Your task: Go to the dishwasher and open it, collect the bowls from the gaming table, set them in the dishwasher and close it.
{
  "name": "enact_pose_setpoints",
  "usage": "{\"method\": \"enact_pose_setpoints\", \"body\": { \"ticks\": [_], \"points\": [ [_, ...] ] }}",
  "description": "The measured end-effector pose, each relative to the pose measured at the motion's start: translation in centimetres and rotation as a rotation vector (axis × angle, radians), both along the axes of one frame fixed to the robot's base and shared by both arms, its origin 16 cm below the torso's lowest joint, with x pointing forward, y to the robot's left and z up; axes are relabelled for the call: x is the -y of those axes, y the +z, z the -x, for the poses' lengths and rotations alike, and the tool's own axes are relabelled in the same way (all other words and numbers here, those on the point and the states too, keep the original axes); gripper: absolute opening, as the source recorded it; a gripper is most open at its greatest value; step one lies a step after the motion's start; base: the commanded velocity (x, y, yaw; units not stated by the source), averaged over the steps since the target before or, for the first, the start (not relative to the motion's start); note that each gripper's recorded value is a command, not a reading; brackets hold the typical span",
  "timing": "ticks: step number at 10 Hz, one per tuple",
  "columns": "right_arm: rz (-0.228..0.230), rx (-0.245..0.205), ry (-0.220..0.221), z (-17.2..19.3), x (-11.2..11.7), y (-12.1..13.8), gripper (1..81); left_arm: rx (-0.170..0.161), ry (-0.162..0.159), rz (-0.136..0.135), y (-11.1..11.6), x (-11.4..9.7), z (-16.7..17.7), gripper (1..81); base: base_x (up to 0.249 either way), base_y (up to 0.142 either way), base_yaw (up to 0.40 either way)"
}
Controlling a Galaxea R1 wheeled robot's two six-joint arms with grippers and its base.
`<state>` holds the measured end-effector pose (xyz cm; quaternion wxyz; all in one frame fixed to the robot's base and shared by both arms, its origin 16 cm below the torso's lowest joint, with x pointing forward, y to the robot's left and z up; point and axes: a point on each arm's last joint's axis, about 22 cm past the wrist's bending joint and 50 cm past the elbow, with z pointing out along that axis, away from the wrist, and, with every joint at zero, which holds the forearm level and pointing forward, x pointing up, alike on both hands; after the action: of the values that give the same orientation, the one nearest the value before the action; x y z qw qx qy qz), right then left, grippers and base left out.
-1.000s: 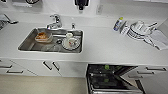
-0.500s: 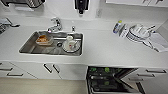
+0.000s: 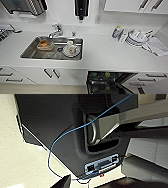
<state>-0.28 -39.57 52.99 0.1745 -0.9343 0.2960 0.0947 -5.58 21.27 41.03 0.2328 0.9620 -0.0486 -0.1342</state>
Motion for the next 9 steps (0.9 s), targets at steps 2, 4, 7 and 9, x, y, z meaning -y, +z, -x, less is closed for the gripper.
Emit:
{"method": "enact_pose_setpoints", "body": {
  "ticks": [2,4,7,9],
  "points": [
    [-0.038,0.004,0.004,1.9,-2.7,-0.4,81.1,0.026,0.000,0.000,-0.6,0.0,-2.0,81.1,0.000,0.000,0.000],
    [-0.031,0.027,0.013,1.2,-3.2,-2.0,81.1,0.050,0.000,0.001,-1.1,0.1,-3.8,81.1,0.000,0.000,0.000],
    [-0.023,0.046,0.016,1.5,-4.8,-4.7,81.1,0.083,0.000,0.000,-2.2,0.1,-6.5,81.1,0.000,0.000,0.000],
    [-0.026,0.042,0.016,2.4,-5.9,-6.0,81.1,0.083,0.000,0.000,-2.9,0.1,-7.3,81.1,0.000,0.000,0.000]
  ]
}}
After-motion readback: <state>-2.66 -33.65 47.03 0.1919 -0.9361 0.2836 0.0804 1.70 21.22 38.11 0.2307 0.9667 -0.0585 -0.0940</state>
